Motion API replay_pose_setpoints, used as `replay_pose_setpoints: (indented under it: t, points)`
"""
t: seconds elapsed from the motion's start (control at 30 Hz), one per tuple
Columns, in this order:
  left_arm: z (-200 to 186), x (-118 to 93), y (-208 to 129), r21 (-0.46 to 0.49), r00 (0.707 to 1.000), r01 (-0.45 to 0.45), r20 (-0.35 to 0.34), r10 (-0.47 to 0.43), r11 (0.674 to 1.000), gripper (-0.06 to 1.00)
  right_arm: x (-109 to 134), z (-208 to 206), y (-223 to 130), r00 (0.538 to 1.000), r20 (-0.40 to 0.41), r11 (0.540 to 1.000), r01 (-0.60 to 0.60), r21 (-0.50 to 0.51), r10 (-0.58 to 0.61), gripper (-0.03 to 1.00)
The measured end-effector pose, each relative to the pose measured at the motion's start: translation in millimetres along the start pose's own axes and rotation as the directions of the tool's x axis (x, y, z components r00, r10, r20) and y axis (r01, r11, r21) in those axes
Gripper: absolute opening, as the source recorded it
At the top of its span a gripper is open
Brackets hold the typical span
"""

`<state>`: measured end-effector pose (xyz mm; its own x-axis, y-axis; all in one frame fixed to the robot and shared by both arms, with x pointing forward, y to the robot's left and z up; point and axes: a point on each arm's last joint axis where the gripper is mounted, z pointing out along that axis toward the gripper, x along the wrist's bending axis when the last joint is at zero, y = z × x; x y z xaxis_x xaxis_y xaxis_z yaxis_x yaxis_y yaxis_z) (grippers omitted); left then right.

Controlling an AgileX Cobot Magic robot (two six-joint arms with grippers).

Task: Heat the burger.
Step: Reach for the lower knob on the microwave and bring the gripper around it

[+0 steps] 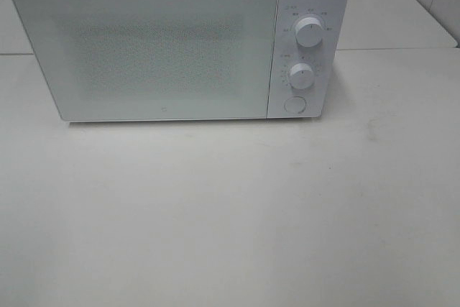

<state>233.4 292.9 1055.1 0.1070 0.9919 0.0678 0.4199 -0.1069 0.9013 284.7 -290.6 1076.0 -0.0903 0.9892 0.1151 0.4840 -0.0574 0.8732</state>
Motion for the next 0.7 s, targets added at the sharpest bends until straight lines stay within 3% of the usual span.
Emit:
replay_pose_setpoints:
  t: [0.7]
  points:
    - [0, 0, 0, 0.000, 1.000, 0.000, 0.000, 0.000, 1.000, 0.87, -1, 80, 15, 1.000, 0.009, 1.000, -0.009, -0.017, 0.009, 0.73]
